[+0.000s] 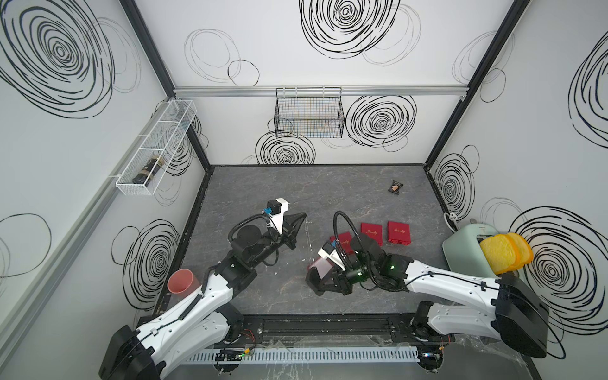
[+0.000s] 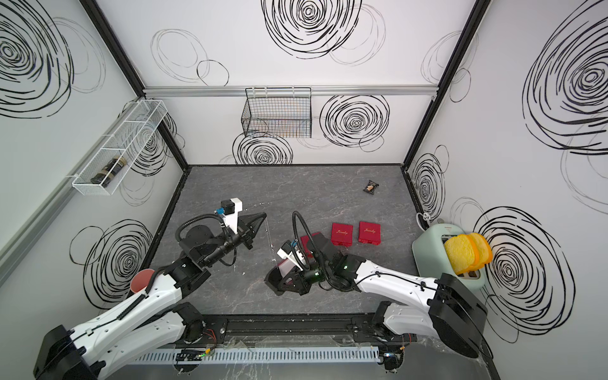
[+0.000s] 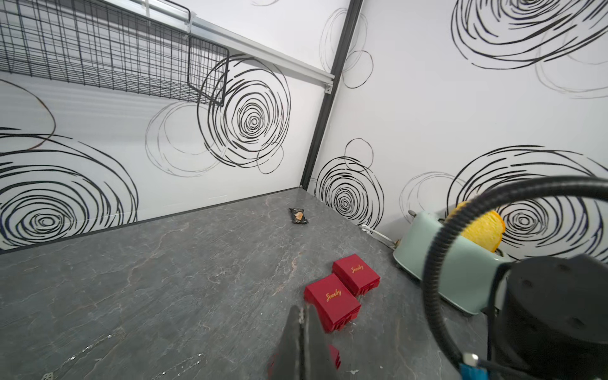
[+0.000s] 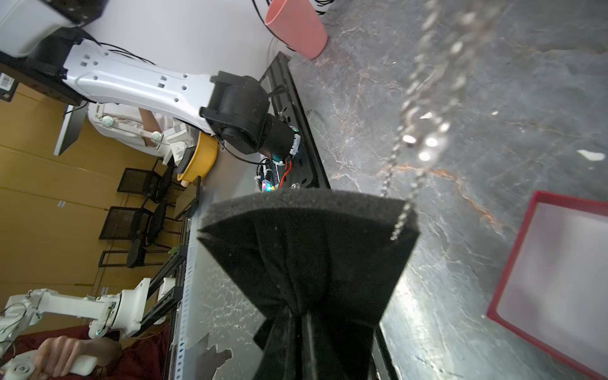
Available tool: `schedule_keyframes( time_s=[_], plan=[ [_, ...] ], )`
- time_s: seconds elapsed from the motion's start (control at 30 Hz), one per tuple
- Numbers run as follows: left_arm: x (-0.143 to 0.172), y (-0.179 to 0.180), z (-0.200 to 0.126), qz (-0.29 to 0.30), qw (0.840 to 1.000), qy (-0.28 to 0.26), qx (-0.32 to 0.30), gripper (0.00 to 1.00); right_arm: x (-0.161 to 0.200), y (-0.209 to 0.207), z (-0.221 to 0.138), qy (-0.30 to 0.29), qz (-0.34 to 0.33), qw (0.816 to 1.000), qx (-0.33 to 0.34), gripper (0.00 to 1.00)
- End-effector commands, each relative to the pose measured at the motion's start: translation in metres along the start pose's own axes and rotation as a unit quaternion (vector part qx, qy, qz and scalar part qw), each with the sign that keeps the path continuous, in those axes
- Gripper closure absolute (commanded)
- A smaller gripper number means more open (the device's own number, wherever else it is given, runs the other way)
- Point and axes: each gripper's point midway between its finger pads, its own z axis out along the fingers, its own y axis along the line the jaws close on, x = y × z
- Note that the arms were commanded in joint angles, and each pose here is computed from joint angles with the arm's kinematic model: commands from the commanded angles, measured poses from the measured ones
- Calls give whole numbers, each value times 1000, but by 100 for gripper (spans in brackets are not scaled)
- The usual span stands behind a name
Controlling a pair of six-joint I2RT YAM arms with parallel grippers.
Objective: Take the necklace out of the lift-off lid jewelry box
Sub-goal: Place the necklace at the center of the board.
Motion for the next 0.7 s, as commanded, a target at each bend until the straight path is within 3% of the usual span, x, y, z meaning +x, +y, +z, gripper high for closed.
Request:
schedule_keyframes(
  time_s=[0.0, 0.33, 0.67],
  plan=[
    [-31, -7, 5, -4, 999, -39, 29, 100, -2, 21, 0, -2, -38, 999, -32, 89],
    [-15, 6, 23, -17, 999, -17, 39, 100, -3, 33, 4, -8, -66, 997, -31, 89],
    [42, 20, 45, -46, 996, 55, 46, 100, -19, 29, -15, -50, -61, 997, 18, 89]
  ],
)
